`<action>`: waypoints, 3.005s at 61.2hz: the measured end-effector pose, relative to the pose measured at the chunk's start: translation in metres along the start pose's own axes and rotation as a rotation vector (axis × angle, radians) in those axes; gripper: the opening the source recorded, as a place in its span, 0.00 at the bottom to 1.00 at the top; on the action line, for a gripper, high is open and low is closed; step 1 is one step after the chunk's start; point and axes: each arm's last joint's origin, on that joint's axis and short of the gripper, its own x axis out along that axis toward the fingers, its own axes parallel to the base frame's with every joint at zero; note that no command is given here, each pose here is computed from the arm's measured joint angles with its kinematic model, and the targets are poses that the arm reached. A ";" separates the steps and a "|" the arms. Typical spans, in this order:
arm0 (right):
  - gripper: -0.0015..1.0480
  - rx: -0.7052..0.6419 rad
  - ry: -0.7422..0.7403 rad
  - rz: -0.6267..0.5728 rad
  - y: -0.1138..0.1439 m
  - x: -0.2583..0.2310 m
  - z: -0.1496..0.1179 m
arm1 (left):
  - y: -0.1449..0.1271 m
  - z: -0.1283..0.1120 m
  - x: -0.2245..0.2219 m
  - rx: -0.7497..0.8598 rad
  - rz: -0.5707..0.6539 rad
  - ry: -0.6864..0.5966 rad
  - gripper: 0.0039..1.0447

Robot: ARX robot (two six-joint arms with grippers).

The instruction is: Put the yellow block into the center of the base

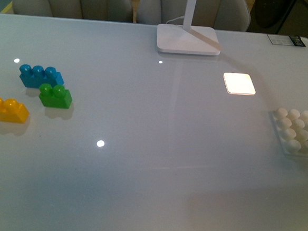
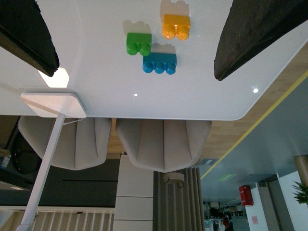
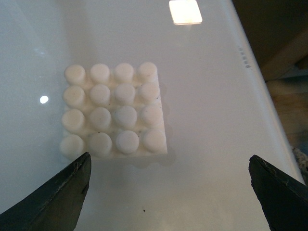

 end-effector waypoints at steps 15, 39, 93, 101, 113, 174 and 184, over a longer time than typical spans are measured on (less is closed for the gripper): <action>0.92 0.010 0.008 0.052 -0.022 0.045 0.001 | 0.000 0.000 0.000 0.000 0.000 0.000 0.93; 0.92 0.025 -0.012 0.126 -0.033 0.102 0.001 | 0.000 0.000 0.000 0.000 0.000 0.000 0.93; 0.92 0.078 -0.033 0.198 0.004 0.125 -0.027 | 0.000 0.000 0.000 0.000 0.000 0.000 0.93; 0.92 0.086 -0.035 0.197 0.006 0.126 -0.031 | 0.000 0.000 0.000 0.000 0.000 0.000 0.93; 0.92 0.104 -0.052 0.193 0.013 0.128 -0.032 | 0.000 0.000 0.000 0.000 0.000 0.000 0.93; 0.92 -0.031 0.020 0.418 0.206 0.135 -0.020 | 0.000 0.000 0.000 0.000 0.000 0.000 0.93; 0.92 -0.088 0.064 0.459 0.240 0.140 -0.009 | 0.000 0.000 0.000 0.000 0.000 0.000 0.93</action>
